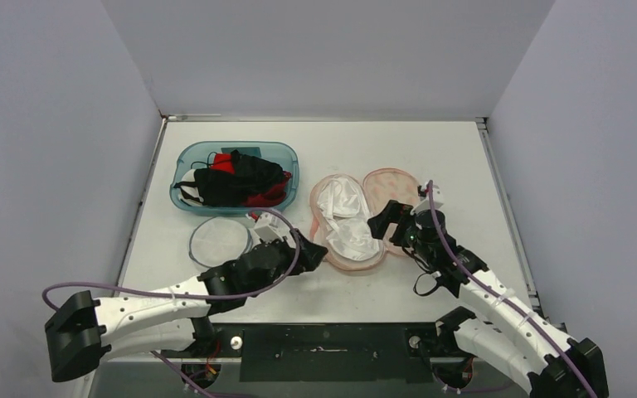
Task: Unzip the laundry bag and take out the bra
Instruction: Adjust the laundry bag at the center of the board, then pick up the bra from the laundry bag.
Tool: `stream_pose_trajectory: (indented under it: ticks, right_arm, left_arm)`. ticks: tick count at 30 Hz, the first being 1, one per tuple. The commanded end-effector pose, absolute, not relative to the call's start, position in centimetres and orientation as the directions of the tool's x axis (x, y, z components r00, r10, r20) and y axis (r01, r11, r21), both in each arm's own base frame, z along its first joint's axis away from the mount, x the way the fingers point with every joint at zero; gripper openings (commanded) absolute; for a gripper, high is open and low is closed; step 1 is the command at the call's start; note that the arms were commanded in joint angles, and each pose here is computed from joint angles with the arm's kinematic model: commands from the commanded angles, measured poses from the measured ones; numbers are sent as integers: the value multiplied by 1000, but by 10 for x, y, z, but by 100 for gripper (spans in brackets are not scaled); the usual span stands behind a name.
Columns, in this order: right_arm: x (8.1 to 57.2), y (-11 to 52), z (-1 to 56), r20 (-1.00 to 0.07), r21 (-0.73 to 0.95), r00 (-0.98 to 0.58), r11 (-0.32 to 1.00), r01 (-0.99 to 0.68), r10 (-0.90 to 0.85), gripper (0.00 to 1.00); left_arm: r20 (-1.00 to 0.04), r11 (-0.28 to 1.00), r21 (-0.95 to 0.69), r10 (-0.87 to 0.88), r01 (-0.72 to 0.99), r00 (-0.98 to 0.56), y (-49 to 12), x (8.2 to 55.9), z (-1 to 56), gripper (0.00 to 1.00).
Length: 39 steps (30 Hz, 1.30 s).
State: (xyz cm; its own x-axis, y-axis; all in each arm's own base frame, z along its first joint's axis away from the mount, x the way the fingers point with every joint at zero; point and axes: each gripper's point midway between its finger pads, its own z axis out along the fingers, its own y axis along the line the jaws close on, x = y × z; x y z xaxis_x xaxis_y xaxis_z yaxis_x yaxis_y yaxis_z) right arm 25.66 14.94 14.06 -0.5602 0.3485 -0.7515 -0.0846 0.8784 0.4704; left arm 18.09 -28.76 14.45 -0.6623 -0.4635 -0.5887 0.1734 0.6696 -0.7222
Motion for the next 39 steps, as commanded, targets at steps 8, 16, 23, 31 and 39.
stream_pose_trajectory:
  ticks: [8, 16, 23, 31, 39]
  right_arm:
    - [285, 161, 147, -763, 568, -476, 805, -170, 438, 91]
    - [294, 170, 124, -677, 639, -580, 753, -157, 454, 93]
    - [302, 183, 111, -641, 667, -627, 725, -170, 443, 92]
    - [317, 179, 98, -650, 636, -623, 760, -133, 435, 89]
    - [333, 185, 99, -665, 624, -616, 767, -148, 422, 85]
  left_arm:
    - [-588, 481, -785, -384, 389, -712, -333, 240, 202, 15]
    - [-533, 464, -814, -360, 349, -765, -371, 265, 172, 3]
    - [-436, 564, -807, -373, 173, -819, -358, 274, 99, 0]
    - [-346, 622, -783, -401, 26, -848, -336, 275, 35, 0]
    - [-363, 644, -764, -397, 26, -843, -330, 274, 30, 0]
